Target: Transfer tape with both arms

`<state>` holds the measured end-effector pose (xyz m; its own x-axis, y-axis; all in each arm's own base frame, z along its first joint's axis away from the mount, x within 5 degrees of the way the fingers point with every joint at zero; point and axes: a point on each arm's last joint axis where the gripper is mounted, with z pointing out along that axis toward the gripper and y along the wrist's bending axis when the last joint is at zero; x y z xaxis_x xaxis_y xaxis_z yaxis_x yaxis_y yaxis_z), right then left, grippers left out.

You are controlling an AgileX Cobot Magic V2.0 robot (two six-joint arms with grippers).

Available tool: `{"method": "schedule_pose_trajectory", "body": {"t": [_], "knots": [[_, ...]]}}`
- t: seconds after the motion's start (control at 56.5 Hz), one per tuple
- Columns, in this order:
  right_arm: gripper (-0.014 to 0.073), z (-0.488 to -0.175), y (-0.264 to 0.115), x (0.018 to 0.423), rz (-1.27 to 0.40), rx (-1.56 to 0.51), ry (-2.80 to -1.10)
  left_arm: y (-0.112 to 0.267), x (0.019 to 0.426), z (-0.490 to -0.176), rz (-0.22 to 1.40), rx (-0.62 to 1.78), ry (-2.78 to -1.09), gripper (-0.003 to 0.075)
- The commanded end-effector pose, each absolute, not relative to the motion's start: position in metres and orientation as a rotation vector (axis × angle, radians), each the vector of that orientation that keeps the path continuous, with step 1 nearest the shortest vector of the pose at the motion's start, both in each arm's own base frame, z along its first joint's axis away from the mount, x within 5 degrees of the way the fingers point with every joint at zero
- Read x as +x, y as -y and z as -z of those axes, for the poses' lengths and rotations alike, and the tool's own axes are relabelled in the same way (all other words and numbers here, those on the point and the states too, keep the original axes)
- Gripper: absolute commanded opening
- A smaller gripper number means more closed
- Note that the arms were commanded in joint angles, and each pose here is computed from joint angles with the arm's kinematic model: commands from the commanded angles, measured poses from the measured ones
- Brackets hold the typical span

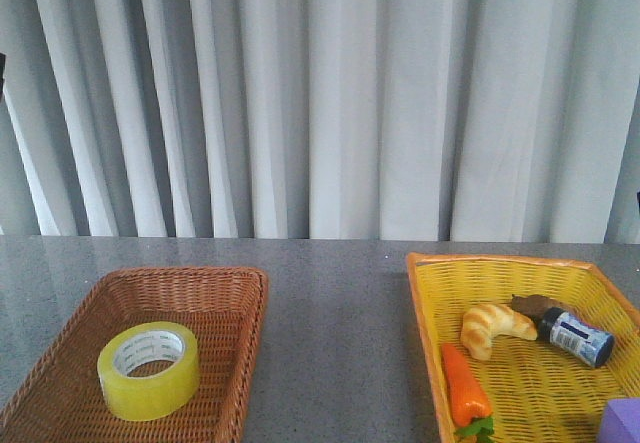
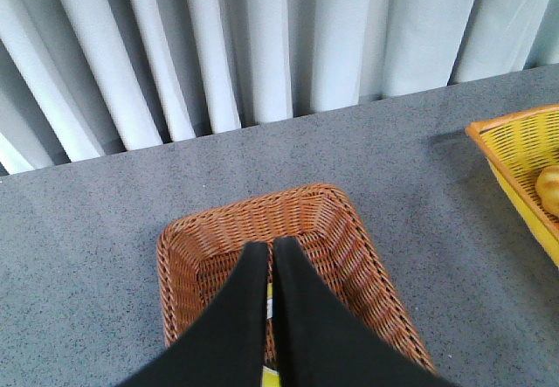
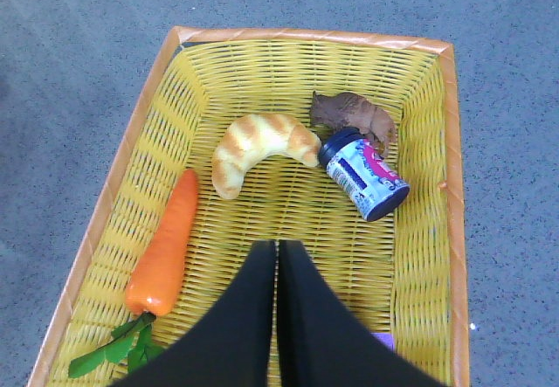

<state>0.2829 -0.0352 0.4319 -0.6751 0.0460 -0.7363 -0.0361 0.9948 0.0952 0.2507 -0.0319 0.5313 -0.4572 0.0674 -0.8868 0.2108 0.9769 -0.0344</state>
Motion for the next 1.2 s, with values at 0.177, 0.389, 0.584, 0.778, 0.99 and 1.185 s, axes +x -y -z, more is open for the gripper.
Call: {"method": "schedule_pose_trajectory", "body": {"t": [0.177, 0.389, 0.584, 0.778, 0.99, 1.185], "knots": [[-0.0007, -0.451, 0.035, 0.276, -0.115, 0.005, -2.207, 0.034, 0.237, -0.549, 0.216, 0.186, -1.940, -0.0006], [-0.0007, -0.451, 0.035, 0.276, -0.115, 0.005, -2.207, 0.034, 0.237, -0.550, 0.216, 0.186, -1.939, -0.0006], [-0.0007, -0.451, 0.035, 0.276, -0.115, 0.005, -2.207, 0.034, 0.237, -0.550, 0.216, 0.186, -1.939, -0.0006], [-0.0007, -0.451, 0.035, 0.276, -0.115, 0.005, -2.207, 0.034, 0.238, -0.549, 0.215, 0.186, -1.942, -0.0006], [-0.0007, -0.451, 0.035, 0.276, -0.115, 0.005, -2.207, 0.028, 0.232, -0.553, 0.140, 0.153, -1.920, -0.0006], [-0.0007, -0.451, 0.035, 0.276, -0.115, 0.005, -2.207, 0.011, 0.207, -0.554, 0.083, -0.080, -1.810, -0.0006]]}}
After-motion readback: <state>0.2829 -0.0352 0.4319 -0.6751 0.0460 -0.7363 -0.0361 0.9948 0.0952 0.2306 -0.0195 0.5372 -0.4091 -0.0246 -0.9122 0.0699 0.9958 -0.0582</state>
